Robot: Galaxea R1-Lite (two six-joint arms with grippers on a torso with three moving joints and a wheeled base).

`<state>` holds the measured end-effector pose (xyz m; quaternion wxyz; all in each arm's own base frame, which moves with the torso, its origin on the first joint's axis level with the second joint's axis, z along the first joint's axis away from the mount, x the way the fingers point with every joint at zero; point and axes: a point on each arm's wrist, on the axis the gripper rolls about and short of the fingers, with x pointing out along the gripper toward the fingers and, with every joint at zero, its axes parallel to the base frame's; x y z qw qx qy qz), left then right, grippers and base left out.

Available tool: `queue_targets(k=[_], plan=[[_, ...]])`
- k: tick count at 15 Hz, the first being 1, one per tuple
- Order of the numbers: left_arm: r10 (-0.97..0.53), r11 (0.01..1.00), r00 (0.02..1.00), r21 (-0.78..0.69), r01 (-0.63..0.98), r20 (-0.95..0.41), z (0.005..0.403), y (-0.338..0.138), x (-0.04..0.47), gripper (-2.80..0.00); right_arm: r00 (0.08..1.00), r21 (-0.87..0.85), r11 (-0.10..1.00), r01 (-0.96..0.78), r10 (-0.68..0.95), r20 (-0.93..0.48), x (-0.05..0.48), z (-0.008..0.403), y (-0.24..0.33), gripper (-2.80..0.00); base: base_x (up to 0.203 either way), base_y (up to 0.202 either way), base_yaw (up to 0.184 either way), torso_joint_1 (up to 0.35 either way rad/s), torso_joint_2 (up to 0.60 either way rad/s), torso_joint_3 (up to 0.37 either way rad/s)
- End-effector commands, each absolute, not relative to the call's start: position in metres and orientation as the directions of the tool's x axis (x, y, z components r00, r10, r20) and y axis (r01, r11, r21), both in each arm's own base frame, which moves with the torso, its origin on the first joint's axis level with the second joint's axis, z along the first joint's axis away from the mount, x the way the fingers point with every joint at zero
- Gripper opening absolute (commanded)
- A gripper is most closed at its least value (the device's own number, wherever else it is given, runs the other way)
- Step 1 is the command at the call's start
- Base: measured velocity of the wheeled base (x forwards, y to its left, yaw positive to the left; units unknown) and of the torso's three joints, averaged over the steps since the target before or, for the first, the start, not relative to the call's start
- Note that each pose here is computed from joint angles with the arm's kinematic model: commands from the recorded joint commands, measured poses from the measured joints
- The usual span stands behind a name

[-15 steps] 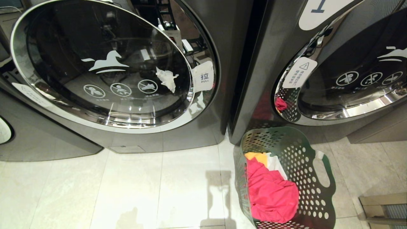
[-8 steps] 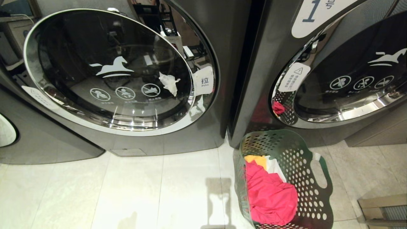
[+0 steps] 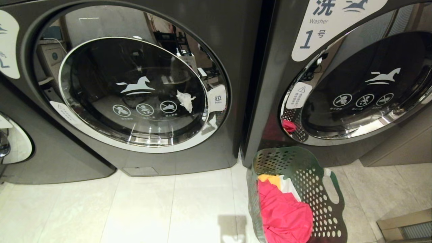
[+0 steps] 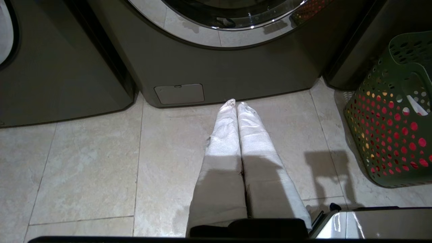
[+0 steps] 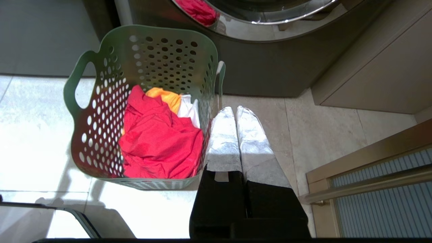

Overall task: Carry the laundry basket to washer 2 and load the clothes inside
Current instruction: Open the lid of the washing machine

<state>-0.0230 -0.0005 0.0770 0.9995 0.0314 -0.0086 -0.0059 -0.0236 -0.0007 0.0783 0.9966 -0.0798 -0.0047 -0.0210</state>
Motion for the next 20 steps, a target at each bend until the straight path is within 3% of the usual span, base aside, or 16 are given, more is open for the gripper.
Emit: queue_targets(k=[1,10,20], plan=[[-0.012,0.998,1.0,0.063,0.012,0.008,0.0749,-0.0006,-0.0222,-2.8,0.999,-0.16,0.986,0.043,-0.041,0.011,-0.0234,0.0784,-0.0007,-2.8,0.0,0.0,0.0,0.005,-0.01,0.203],[-0.011,0.998,1.0,0.055,0.01,0.008,0.0749,-0.0005,-0.0222,-2.8,0.999,-0.16,0.986,0.043,-0.041,0.011,-0.0234,0.0784,-0.0007,-2.8,0.0,0.0,0.0,0.003,0.0,0.196],[-0.011,0.998,1.0,0.054,0.01,0.008,0.0749,-0.0005,-0.0222,-2.8,0.999,-0.16,0.986,0.043,-0.041,0.011,-0.0234,0.0784,-0.0007,-2.8,0.0,0.0,0.0,0.0,0.0,0.012]])
